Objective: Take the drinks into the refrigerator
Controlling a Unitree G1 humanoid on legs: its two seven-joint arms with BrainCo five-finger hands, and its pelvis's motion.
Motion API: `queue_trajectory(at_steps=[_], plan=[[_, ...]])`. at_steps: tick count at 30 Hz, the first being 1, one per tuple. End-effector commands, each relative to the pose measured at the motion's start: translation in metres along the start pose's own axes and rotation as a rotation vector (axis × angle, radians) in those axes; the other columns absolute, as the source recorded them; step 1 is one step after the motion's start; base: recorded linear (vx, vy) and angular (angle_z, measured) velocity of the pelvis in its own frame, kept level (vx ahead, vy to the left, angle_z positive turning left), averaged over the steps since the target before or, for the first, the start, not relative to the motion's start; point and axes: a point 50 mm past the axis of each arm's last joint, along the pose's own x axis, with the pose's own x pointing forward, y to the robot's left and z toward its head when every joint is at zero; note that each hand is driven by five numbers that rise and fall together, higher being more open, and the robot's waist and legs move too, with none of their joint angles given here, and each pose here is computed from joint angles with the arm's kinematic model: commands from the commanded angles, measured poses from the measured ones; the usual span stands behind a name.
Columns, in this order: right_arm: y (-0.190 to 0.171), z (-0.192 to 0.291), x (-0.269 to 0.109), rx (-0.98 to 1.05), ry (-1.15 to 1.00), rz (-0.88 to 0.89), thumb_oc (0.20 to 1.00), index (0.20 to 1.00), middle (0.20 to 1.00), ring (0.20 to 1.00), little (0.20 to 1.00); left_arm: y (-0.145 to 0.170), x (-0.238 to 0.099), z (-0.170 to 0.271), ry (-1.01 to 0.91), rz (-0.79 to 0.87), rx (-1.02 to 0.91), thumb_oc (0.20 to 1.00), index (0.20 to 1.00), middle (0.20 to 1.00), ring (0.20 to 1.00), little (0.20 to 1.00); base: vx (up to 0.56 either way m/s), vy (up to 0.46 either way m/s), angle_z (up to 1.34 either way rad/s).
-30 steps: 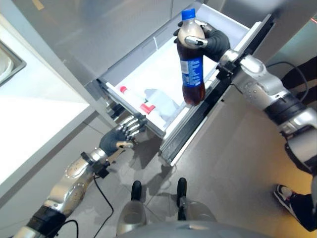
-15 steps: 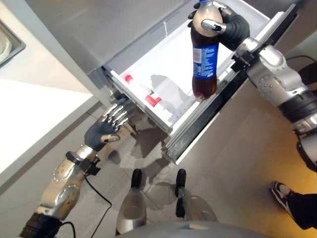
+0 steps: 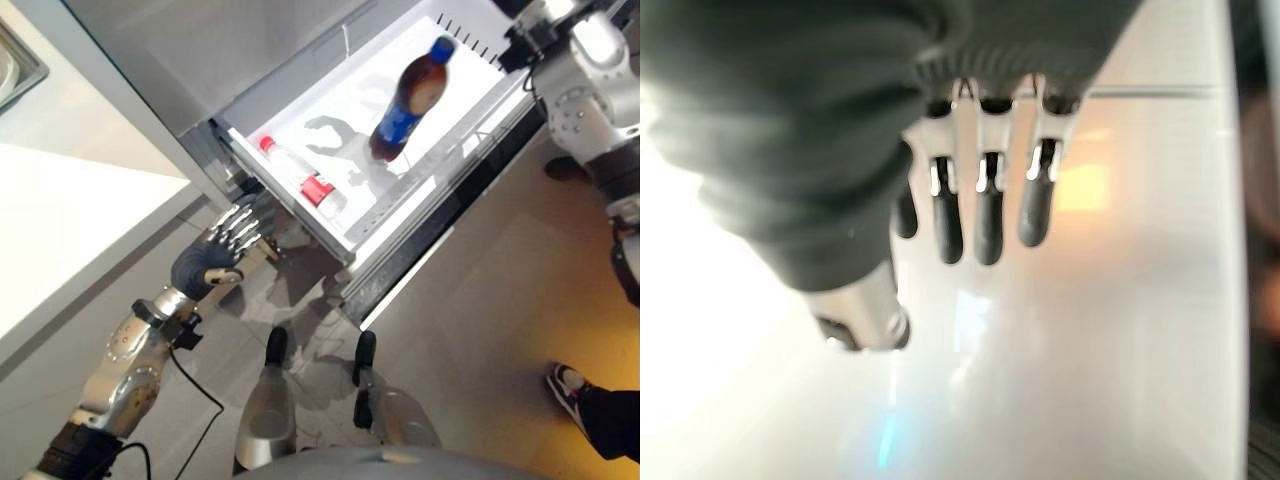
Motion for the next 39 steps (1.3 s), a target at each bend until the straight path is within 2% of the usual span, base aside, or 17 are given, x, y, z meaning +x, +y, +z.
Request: queue_trajectory(at_steps=[1, 11, 29, 30, 31, 32, 33, 38, 39], plan=[[-0.011, 0.028, 0.008, -0.092, -0.078, -0.032, 0.2, 0.2, 0.2, 0.2, 0.2, -0.013, 0.001, 0.021, -0.069, -0.101, 0.024, 1.0, 1.0, 1.0, 1.0, 1.0, -0.02, -0.005, 0.04], [-0.011, 0.007, -0.003, -0.139, 0.023, -0.026, 0.2, 0.2, 0.2, 0.2, 0.2, -0.015, 0.005, 0.024, -0.071, -0.12, 0.056, 1.0, 1.0, 1.0, 1.0, 1.0, -0.01, -0.003, 0.01], [0.001, -0.009, -0.003, -0.089, 0.042, 0.012, 0.2, 0.2, 0.2, 0.2, 0.2, -0.015, 0.009, 0.024, -0.077, -0.118, 0.087, 1.0, 1.0, 1.0, 1.0, 1.0, 0.0, 0.0, 0.0], [0.002, -0.011, -0.004, -0.087, 0.046, 0.013, 0.407, 0.407, 0.407, 0.407, 0.407, -0.014, 0.009, 0.024, -0.075, -0.116, 0.089, 1.0, 1.0, 1.0, 1.0, 1.0, 0.0, 0.0, 0.0], [0.003, -0.012, -0.004, -0.09, 0.047, 0.021, 0.711, 0.711, 0.711, 0.711, 0.711, -0.013, 0.009, 0.025, -0.075, -0.114, 0.094, 1.0, 1.0, 1.0, 1.0, 1.0, 0.0, 0.0, 0.0], [0.003, -0.012, -0.004, -0.09, 0.047, 0.021, 0.931, 0.931, 0.931, 0.931, 0.931, -0.013, 0.009, 0.025, -0.075, -0.114, 0.095, 1.0, 1.0, 1.0, 1.0, 1.0, 0.0, 0.0, 0.0], [0.004, -0.013, -0.008, -0.073, 0.039, 0.015, 1.0, 1.0, 1.0, 1.0, 1.0, -0.011, 0.008, 0.024, -0.072, -0.102, 0.093, 1.0, 1.0, 1.0, 1.0, 1.0, 0.0, 0.0, 0.0], [0.007, -0.017, -0.017, -0.023, 0.006, 0.008, 1.0, 1.0, 1.0, 1.0, 1.0, 0.0, 0.0, 0.016, -0.032, -0.039, 0.084, 1.0, 1.0, 1.0, 1.0, 1.0, 0.0, 0.0, 0.0], [0.002, -0.02, -0.026, 0.023, -0.024, -0.037, 1.0, 1.0, 1.0, 1.0, 1.0, 0.005, -0.003, 0.013, -0.019, -0.011, 0.083, 1.0, 1.0, 1.0, 1.0, 1.0, 0.01, 0.004, -0.04]])
